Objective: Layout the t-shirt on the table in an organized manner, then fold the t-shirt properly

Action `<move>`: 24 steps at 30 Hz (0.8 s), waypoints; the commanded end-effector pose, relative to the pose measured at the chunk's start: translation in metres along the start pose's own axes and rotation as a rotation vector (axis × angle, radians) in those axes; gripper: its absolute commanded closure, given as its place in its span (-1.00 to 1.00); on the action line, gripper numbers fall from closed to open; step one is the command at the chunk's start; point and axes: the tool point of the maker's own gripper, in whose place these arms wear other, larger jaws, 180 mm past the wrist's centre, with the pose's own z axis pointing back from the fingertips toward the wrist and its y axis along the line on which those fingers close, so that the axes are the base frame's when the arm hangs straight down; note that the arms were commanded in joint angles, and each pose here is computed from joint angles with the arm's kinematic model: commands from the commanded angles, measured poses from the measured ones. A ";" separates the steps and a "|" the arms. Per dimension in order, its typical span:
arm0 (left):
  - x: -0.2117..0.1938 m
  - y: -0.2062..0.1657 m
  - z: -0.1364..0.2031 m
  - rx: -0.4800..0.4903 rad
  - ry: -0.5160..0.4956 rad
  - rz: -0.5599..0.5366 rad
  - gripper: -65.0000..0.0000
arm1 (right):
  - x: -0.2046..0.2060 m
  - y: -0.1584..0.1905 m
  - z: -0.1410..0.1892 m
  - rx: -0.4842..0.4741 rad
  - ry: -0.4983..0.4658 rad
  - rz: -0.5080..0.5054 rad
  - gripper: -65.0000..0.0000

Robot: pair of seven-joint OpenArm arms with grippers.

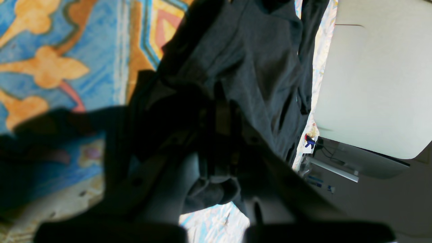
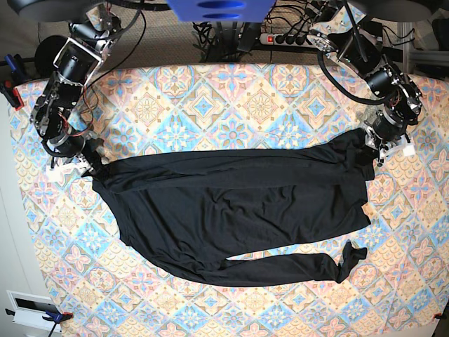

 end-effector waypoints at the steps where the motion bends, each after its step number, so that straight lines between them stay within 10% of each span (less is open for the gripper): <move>1: 0.006 -0.005 0.002 -0.007 -0.014 -0.010 1.00 | 0.004 0.002 0.001 -0.004 0.010 0.016 0.05; 10: 0.007 -0.006 0.002 -0.008 -0.015 -0.011 1.00 | -0.006 0.007 -0.005 0.012 0.023 0.000 0.11; 16: 0.006 -0.007 0.002 -0.010 -0.009 -0.017 1.00 | 0.000 0.025 -0.013 0.040 0.030 0.038 1.00; 24: -0.009 -0.008 0.009 0.001 0.063 -0.134 1.00 | -0.001 0.025 -0.013 0.040 0.032 0.040 1.00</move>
